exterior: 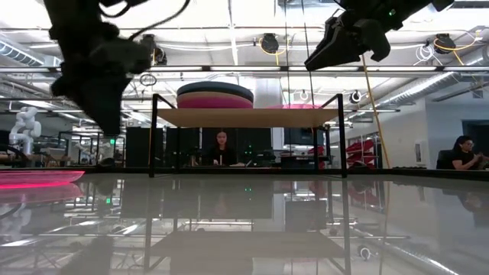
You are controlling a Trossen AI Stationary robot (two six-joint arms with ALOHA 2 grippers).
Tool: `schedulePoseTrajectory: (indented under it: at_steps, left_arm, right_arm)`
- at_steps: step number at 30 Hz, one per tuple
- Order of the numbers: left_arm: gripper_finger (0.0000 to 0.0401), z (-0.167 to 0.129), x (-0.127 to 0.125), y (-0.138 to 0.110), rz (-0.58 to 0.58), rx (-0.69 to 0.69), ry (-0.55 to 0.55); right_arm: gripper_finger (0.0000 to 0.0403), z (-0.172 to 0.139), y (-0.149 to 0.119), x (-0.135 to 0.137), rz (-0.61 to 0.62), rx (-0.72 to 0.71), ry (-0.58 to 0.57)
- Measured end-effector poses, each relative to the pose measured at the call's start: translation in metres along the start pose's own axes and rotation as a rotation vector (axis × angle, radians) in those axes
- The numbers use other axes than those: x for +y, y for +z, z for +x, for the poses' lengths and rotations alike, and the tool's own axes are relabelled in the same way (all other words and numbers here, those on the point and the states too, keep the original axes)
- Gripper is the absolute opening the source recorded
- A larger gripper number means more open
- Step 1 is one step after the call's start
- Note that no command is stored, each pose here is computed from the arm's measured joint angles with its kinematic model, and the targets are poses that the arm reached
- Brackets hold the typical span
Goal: Place and stack plates onto a shelf
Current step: Stack the pink plate on the pink plate on the shelf
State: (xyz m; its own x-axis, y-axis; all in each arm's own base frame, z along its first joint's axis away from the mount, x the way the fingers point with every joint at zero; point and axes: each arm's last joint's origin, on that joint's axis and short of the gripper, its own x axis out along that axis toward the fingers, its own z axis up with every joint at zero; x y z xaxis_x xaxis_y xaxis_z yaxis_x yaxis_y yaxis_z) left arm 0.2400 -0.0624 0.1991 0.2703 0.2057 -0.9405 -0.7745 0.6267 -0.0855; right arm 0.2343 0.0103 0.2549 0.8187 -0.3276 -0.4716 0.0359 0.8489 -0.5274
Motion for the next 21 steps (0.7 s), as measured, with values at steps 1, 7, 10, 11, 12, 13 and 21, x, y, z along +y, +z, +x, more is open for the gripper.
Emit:
schedulePoseTrajectory:
  at_steps: [1, 7, 10, 11, 12, 13, 21]
  left_arm:
    - [0.0088, 0.003, 0.0, -0.003, -0.02, 0.037, 0.015]
    - [0.0088, 0.022, 0.0, -0.012, -0.144, 0.203, 0.123]
    - [0.0088, 0.034, -0.001, -0.015, -0.168, 0.271, 0.177]
    - [0.0088, 0.038, 0.0, -0.016, -0.17, 0.299, 0.199]
    - [0.0088, 0.041, 0.0, -0.017, -0.174, 0.324, 0.215]
    - [0.0088, 0.044, 0.0, -0.018, -0.173, 0.336, 0.23]
    - [0.0088, 0.055, 0.003, -0.017, -0.181, 0.374, 0.302]
  right_arm:
    - [0.0105, 0.0, 0.0, 0.0, 0.002, -0.001, 0.0]
    - [0.0105, 0.0, 0.001, 0.0, 0.025, -0.01, -0.003]
    - [0.0105, 0.0, 0.001, 0.0, 0.027, -0.012, -0.004]
    - [0.0105, 0.0, 0.001, -0.001, 0.028, -0.013, -0.004]
    - [0.0105, 0.0, 0.001, -0.001, 0.028, -0.014, -0.004]
    - [0.0105, 0.0, 0.001, -0.001, 0.028, -0.014, -0.004]
    - [0.0105, 0.0, 0.004, 0.001, 0.036, -0.058, 0.063]
